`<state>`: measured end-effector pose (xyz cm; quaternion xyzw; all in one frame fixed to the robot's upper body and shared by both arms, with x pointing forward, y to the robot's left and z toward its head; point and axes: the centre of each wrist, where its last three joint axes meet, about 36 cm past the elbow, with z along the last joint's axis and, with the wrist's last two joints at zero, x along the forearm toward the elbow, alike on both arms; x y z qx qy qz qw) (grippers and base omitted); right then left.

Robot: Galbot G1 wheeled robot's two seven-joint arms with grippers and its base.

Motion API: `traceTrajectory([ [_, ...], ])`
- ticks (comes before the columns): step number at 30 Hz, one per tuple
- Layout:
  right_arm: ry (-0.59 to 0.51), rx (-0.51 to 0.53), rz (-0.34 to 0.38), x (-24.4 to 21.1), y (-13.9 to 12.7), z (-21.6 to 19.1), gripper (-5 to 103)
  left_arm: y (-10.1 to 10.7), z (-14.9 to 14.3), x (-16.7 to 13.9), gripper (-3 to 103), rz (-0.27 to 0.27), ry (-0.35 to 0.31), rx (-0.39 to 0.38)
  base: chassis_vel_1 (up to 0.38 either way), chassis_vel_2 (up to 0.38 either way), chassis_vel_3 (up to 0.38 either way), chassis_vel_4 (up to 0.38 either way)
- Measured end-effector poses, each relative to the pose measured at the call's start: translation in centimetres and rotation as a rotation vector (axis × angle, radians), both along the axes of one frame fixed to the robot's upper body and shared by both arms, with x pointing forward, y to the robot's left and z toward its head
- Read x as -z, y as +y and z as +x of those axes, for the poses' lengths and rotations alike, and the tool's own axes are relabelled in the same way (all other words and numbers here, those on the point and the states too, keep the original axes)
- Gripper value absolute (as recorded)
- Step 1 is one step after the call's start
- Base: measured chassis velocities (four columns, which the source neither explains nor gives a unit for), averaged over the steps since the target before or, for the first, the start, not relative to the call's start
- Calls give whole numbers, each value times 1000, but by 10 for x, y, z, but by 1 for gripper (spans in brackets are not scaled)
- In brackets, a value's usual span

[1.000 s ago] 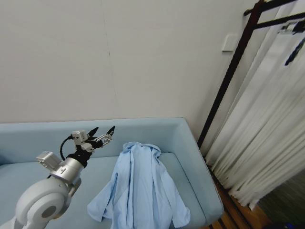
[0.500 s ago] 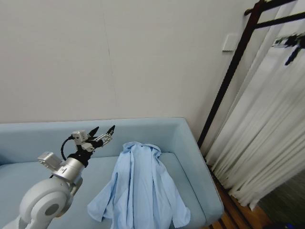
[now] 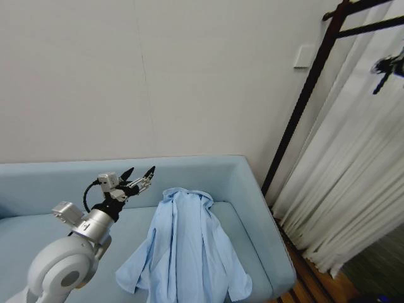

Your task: Pick up the clothes from the sofa and hang them on the clothes hanger.

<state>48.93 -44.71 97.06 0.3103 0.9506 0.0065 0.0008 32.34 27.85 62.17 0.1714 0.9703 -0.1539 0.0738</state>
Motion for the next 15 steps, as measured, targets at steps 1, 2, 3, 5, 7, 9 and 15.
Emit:
traceTrajectory([
  [1, -4, 0, -4, 0, 0, 0, 25, 0, 0, 0, 100, -1, 0, 1, 0, 0, 0, 0],
  [2, -10, 4, -8, 0, 1, 0, 20, -1, -1, 0, 100, -2, -1, 1, 0, 0, 0, 0],
  [3, -15, 9, -14, 1, 0, 0, 14, -1, -2, 0, 100, -3, -1, 3, 0, 0, 0, 0],
  [5, -21, 13, -19, 1, 0, -1, 10, -2, -3, 0, 100, -3, -1, 3, 0, 0, 0, 0],
  [7, -32, 17, -37, 1, -1, -1, 8, -3, -5, 1, 100, -3, 1, 7, 0, 0, 0, 0],
  [9, -42, 18, -52, 1, -1, 0, 8, -3, -6, 2, 100, 0, 0, 7, 0, 0, 0, 0],
  [15, -64, 9, -79, -1, 4, -4, 8, -3, -7, 1, 100, 5, -6, 8, 0, 0, 0, 0],
])
